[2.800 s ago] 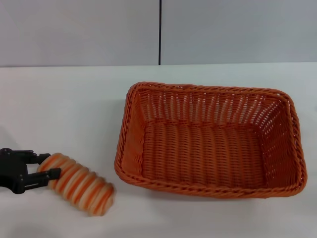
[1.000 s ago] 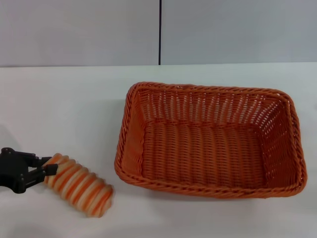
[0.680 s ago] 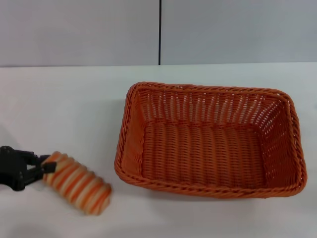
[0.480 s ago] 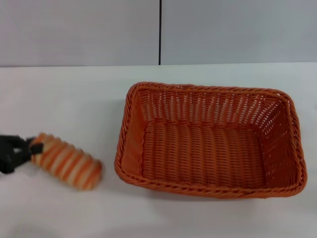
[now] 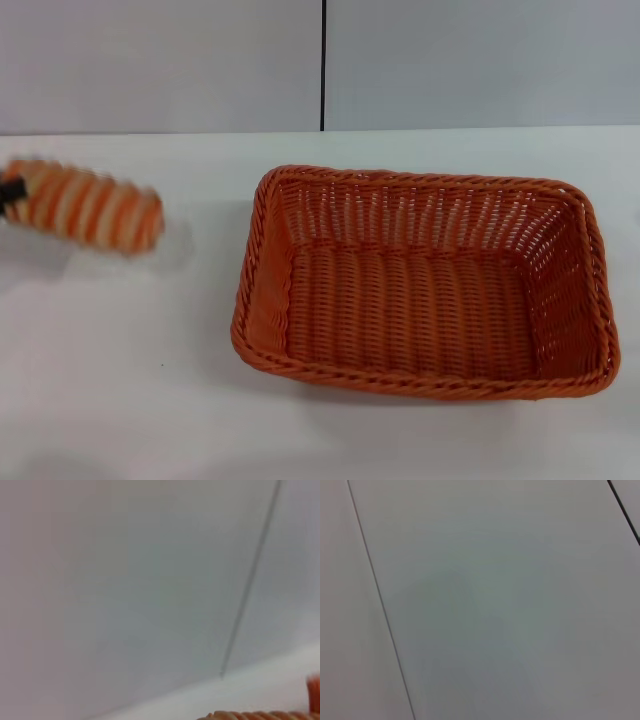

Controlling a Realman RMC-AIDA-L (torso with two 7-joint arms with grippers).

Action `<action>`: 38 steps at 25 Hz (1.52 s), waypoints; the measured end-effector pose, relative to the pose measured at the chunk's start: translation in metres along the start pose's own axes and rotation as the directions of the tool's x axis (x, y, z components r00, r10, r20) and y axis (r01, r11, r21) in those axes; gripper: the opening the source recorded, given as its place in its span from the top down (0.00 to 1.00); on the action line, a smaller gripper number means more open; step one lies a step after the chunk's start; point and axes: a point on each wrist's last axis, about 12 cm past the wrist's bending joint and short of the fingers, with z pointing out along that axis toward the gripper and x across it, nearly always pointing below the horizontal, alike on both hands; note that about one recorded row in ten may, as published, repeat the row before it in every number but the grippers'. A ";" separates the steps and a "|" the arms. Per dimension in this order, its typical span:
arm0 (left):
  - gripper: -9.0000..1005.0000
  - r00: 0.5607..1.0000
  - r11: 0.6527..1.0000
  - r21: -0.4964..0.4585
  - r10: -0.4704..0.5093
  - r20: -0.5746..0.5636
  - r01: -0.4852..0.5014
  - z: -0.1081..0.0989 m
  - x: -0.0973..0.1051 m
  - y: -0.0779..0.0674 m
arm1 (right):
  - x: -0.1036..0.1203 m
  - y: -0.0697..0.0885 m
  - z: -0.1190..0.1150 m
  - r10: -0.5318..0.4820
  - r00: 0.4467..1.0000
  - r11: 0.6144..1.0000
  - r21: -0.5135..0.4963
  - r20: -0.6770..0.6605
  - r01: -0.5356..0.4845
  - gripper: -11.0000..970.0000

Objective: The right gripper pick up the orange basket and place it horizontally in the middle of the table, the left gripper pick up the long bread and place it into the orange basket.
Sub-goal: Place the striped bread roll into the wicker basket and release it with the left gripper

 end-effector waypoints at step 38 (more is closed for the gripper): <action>0.70 0.995 0.794 0.606 -0.095 0.040 0.052 0.161 -0.020 -0.105 | 0.006 0.003 0.006 0.015 1.000 1.000 -0.002 0.005 -0.015 0.38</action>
